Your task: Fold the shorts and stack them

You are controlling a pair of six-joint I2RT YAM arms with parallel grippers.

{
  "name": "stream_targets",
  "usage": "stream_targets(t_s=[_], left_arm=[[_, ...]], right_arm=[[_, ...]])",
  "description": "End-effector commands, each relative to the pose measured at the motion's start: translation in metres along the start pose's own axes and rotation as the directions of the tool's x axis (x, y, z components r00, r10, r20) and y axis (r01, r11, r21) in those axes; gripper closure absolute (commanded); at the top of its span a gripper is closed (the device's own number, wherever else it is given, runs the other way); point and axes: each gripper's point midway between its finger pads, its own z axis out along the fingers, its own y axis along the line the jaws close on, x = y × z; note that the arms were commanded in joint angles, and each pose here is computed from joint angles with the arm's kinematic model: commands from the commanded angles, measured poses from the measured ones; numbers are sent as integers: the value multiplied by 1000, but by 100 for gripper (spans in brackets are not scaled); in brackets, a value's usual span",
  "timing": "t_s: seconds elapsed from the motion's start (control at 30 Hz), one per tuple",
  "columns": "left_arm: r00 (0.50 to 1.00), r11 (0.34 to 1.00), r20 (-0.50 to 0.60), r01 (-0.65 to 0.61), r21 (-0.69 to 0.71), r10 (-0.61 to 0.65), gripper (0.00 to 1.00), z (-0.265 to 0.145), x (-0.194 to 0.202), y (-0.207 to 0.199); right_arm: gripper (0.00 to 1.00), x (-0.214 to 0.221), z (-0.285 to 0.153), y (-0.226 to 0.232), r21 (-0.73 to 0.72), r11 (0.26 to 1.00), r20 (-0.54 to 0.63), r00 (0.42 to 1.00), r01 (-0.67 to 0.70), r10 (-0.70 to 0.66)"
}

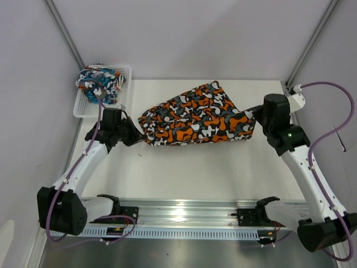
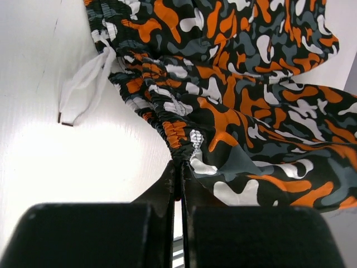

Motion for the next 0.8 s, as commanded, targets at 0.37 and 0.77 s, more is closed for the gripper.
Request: stream_targets(t_s=[0.37,0.77], left_arm=[[993,993,-1,117,20,-117,100,19,-52,3],[991,990,-23,132,44,-131,100,23,-58,7]], right_arm=[[100,-16,70,123,-335,938,-73,990,90,-121],[100,-30,63,148,-387,916,-47,990,107,-136]])
